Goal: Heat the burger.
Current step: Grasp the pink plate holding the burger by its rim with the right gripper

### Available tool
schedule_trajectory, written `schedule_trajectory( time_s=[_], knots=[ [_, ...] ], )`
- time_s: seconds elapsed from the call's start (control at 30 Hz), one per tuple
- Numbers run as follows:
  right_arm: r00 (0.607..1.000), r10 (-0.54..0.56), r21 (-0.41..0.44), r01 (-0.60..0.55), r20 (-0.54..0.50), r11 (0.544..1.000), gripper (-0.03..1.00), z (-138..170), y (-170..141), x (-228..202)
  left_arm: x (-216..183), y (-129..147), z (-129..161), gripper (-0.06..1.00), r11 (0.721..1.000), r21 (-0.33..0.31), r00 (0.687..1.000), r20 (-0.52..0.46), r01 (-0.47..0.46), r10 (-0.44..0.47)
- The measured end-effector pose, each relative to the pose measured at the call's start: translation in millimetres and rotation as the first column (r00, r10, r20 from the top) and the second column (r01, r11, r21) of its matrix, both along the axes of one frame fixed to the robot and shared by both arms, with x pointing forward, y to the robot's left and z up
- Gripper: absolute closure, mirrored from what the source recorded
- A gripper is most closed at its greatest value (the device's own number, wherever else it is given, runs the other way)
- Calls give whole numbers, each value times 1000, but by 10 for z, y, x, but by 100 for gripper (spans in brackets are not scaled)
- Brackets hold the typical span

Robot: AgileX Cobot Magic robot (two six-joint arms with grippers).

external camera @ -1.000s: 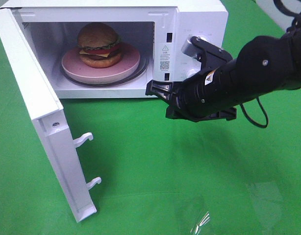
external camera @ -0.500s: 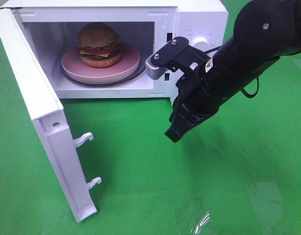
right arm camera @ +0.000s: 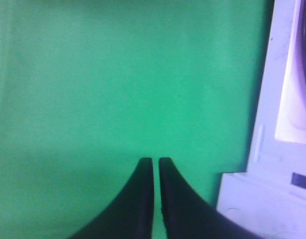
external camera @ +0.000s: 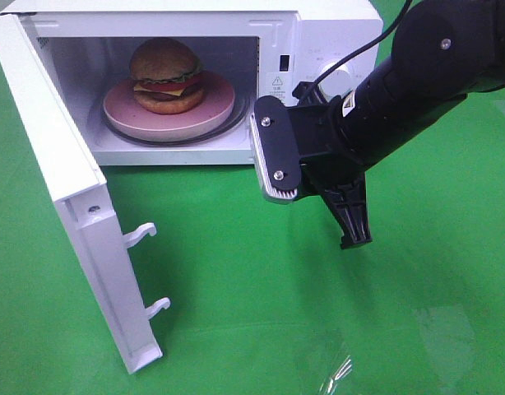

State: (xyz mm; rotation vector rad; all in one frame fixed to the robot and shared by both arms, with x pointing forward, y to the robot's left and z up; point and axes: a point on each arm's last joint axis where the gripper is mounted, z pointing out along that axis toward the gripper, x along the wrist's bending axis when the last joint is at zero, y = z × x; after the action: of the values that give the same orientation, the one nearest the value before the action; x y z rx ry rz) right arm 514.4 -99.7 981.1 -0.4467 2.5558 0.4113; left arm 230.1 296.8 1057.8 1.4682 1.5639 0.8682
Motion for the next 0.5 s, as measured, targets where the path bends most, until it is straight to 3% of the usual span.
schedule_trajectory(
  time_s=[0.07, 0.1, 0.13, 0.17, 0.2, 0.23, 0.3, 0.33, 0.37, 0.4, 0.43, 0.5],
  knots=[
    [997, 57, -32, -55, 54, 998, 82, 11, 2, 20, 0, 0, 0, -4, 1000, 0, 1000, 0, 0, 0],
    [991, 96, -58, -90, 95, 994, 74, 24, 13, 32, 0, 0, 0, -4, 1000, 0, 1000, 0, 0, 0],
    [988, 108, -66, -102, 111, 993, 67, 29, 26, 31, 0, 0, 0, -4, 1000, 0, 1000, 0, 0, 0],
    [988, 108, -66, -102, 111, 993, 67, 29, 26, 31, 0, 0, 0, -4, 1000, 0, 1000, 0, 0, 0],
    [986, 107, -62, -100, 124, 993, 55, 36, 50, 25, 0, 0, 0, -4, 1000, 0, 1000, 0, 0, 0],
    [986, 107, -62, -100, 124, 993, 55, 36, 50, 25, 0, 0, 0, -4, 1000, 0, 1000, 0, 0, 0],
    [987, 68, -32, -64, 143, 997, 23, 65, 68, 46, 0, 1, 0, -4, 1000, 1, 1000, 0, -1, 1],
    [987, 68, -32, -64, 143, 997, 23, 65, 68, 46, 0, 1, 0, -4, 1000, 1, 1000, 0, -1, 1],
    [986, 60, -24, -57, 155, 998, 17, 84, 75, 61, 0, 1, 0, -4, 1000, 1, 1000, 0, -1, 1],
    [986, 60, -24, -57, 155, 998, 17, 84, 75, 61, 0, 1, 0, -4, 1000, 1, 1000, 0, -1, 1],
    [984, 50, -12, -49, 172, 999, 8, 132, 105, 79, 0, 1, 0, -4, 1000, 1, 1000, 0, -1, 1],
    [980, 40, 1, -40, 194, 999, 4, 195, 133, 108, 0, 1, 0, -4, 1000, 1, 1000, 0, -1, 1]
  ],
)
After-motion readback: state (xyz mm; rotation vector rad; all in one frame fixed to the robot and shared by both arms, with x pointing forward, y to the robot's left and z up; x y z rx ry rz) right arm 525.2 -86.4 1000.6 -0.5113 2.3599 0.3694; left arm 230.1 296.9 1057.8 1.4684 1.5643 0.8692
